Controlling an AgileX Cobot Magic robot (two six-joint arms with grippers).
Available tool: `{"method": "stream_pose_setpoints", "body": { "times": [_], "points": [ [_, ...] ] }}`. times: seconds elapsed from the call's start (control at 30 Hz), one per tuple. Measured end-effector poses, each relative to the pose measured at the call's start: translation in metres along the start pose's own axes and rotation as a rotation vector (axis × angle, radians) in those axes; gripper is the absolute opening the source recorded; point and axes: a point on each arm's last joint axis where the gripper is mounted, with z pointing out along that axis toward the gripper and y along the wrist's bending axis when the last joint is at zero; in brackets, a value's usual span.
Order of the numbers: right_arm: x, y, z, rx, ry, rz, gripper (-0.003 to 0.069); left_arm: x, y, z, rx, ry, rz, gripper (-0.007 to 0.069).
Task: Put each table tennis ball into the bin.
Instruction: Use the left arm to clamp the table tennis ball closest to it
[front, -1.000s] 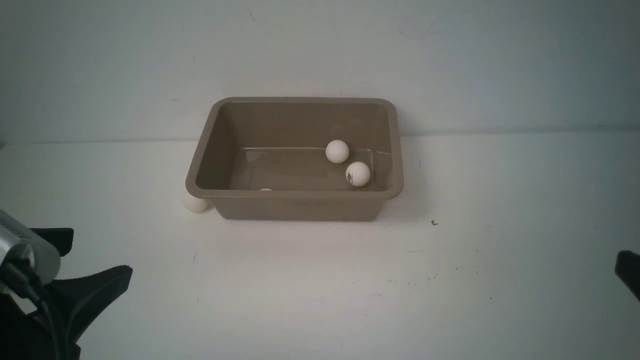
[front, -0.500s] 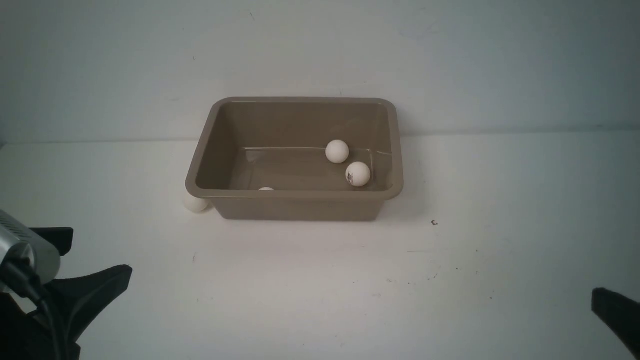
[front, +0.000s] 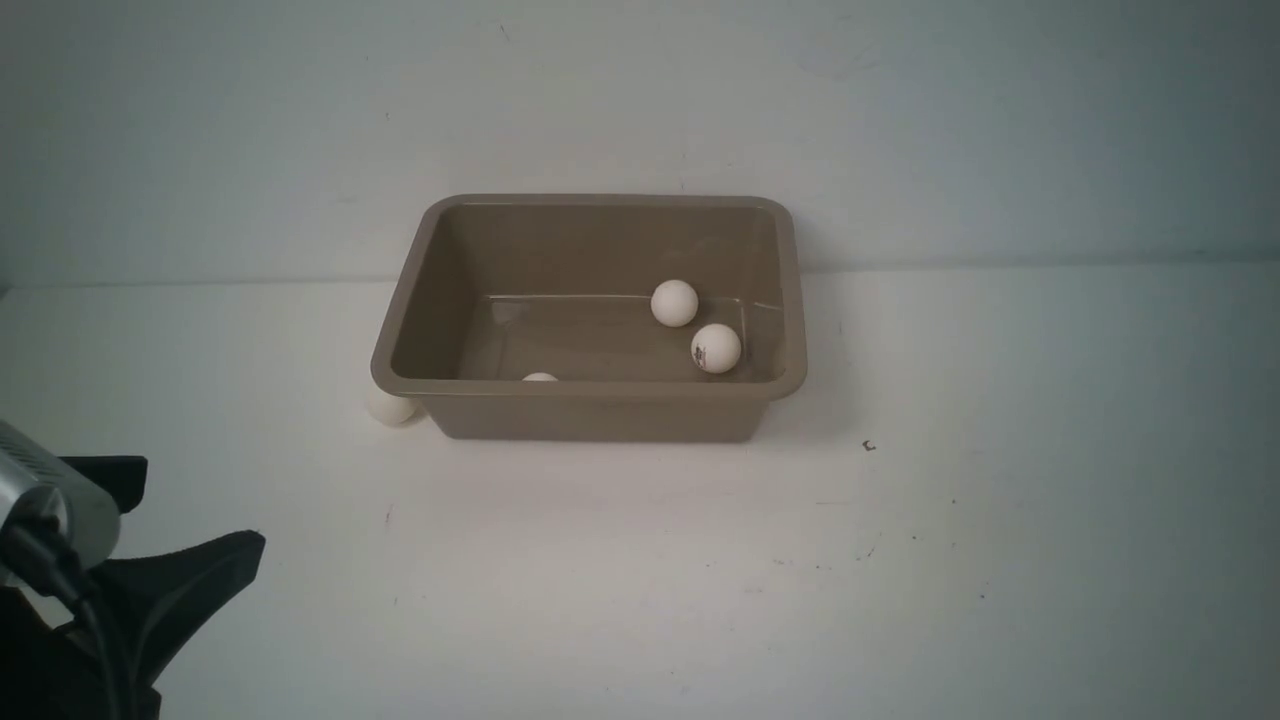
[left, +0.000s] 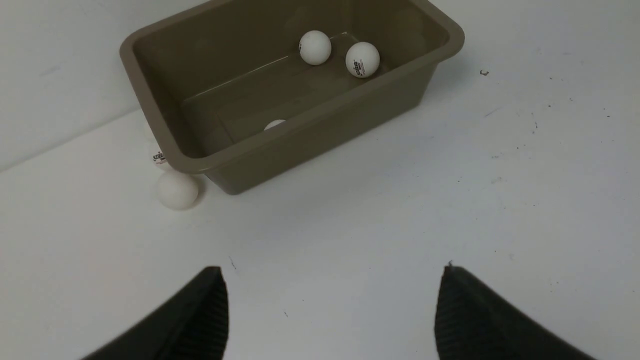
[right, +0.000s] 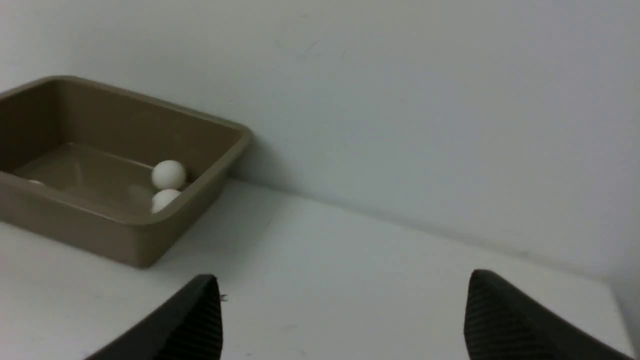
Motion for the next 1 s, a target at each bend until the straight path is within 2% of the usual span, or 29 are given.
{"method": "stream_pose_setpoints", "body": {
  "times": [0.17, 0.27, 0.37, 0.57, 0.83, 1.0],
  "points": [
    [0.007, 0.006, -0.020, -0.001, 0.042, -0.197, 0.0591, -0.001, -0.001, 0.000, 0.013, -0.014, -0.020, 0.0499],
    [0.014, 0.011, -0.029, -0.028, 0.063, -0.232, 0.0591, -0.002, -0.002, 0.000, 0.021, -0.022, -0.031, 0.0499],
    [0.018, 0.014, -0.032, -0.017, 0.023, -0.209, 0.0591, -0.003, -0.003, 0.000, 0.030, -0.028, -0.043, 0.0499],
    [0.040, 0.020, -0.038, 0.046, -0.159, -0.063, 0.0591, -0.003, -0.006, 0.000, 0.067, -0.030, -0.068, 0.0499],
    [0.055, 0.024, -0.033, 0.028, -0.137, -0.028, 0.0591, -0.005, -0.013, -0.001, 0.150, -0.046, -0.060, 0.0499],
    [0.065, 0.025, -0.028, 0.023, -0.110, -0.019, 0.0591, -0.006, -0.014, -0.001, 0.162, -0.057, -0.060, 0.0499]
  ]
}}
